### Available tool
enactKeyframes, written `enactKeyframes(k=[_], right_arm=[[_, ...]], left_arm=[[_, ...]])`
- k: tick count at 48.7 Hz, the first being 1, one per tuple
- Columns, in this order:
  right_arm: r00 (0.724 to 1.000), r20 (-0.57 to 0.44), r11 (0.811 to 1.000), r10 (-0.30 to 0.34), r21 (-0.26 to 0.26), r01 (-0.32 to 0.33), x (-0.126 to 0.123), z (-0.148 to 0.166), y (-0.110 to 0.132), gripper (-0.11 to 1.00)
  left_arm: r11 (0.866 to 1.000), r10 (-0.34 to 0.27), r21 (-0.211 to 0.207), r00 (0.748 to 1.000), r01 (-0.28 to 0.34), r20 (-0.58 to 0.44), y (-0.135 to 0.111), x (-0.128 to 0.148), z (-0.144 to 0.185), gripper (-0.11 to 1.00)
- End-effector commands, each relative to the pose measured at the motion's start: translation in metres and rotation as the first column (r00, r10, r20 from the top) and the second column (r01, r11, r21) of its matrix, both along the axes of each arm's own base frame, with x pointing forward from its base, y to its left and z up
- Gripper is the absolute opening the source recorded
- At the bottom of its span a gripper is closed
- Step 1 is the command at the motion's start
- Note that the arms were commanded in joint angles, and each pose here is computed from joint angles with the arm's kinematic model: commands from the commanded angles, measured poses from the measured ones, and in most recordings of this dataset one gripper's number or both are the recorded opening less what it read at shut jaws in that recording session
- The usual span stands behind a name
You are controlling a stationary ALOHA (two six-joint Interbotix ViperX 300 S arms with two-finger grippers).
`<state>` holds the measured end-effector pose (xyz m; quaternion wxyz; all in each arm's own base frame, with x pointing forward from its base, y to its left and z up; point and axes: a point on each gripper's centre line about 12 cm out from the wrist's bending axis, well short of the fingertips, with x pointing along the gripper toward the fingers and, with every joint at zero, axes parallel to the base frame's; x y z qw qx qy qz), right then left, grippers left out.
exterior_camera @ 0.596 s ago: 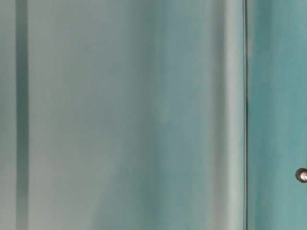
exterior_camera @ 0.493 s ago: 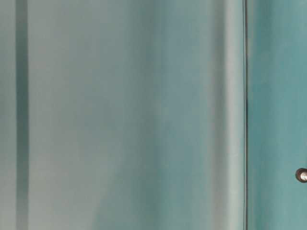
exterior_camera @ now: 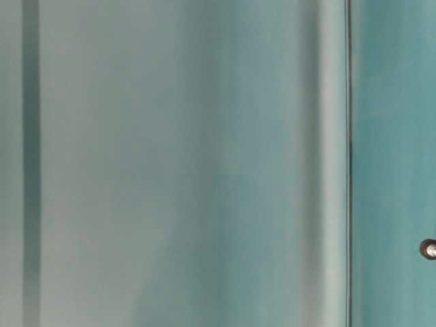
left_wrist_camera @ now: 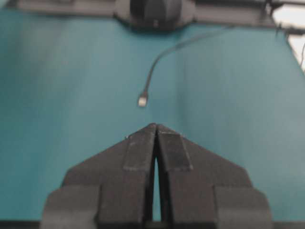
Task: Insert the USB cable into the female connector supported by the left arm.
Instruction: 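Move left gripper to the white clamp and grasp it around the connector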
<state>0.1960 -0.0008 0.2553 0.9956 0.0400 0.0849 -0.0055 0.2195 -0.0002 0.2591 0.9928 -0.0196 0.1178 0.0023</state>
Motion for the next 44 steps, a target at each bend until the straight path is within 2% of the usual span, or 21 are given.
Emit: enactKeyframes(k=[1, 10, 19, 25, 28, 33, 35, 40, 44], right_arm=[[1.0, 0.02, 1.0, -0.009, 0.0, 0.009, 0.003, 0.01, -0.002, 0.01], [0.999, -0.028, 1.0, -0.017, 0.009, 0.017, 0.008, 0.001, -0.003, 0.01], [0.995, -0.098, 0.999, -0.02, 0.026, 0.022, 0.024, -0.012, -0.003, 0.01], [0.994, -0.11, 0.999, -0.022, 0.026, 0.025, 0.03, -0.018, -0.004, 0.01], [0.995, -0.101, 0.999, -0.022, 0.027, 0.025, 0.031, -0.018, -0.004, 0.01], [0.995, -0.1, 0.999, -0.025, 0.042, 0.029, 0.032, -0.02, -0.004, 0.01], [0.994, -0.103, 0.998, -0.027, 0.052, 0.032, 0.033, -0.021, -0.004, 0.01], [0.991, -0.126, 0.995, -0.035, 0.093, 0.047, 0.036, -0.027, -0.005, 0.01], [0.985, -0.164, 0.989, -0.043, 0.135, 0.066, 0.039, -0.036, -0.005, 0.01]], left_arm=[[1.0, 0.002, -0.004, 1.0, -0.001, 0.009, 0.0, 0.006, 0.004, 0.04], [1.0, 0.002, -0.007, 0.996, -0.003, -0.09, 0.0, 0.006, -0.025, 0.04], [1.0, 0.008, 0.001, 0.99, -0.008, -0.142, 0.002, 0.002, -0.046, 0.05], [1.0, 0.01, 0.002, 0.987, -0.01, -0.16, 0.002, 0.0, -0.057, 0.19], [1.0, 0.009, 0.008, 0.987, -0.008, -0.159, 0.002, 0.0, -0.062, 0.33], [1.0, 0.009, 0.015, 0.99, -0.007, -0.141, 0.002, -0.003, -0.073, 0.63], [1.0, 0.009, 0.018, 0.99, -0.007, -0.138, 0.003, -0.003, -0.079, 0.71], [0.999, 0.007, 0.035, 0.99, -0.002, -0.139, 0.003, -0.002, -0.09, 0.68], [0.998, 0.0, 0.064, 0.989, 0.009, -0.146, 0.003, 0.002, -0.096, 0.65]])
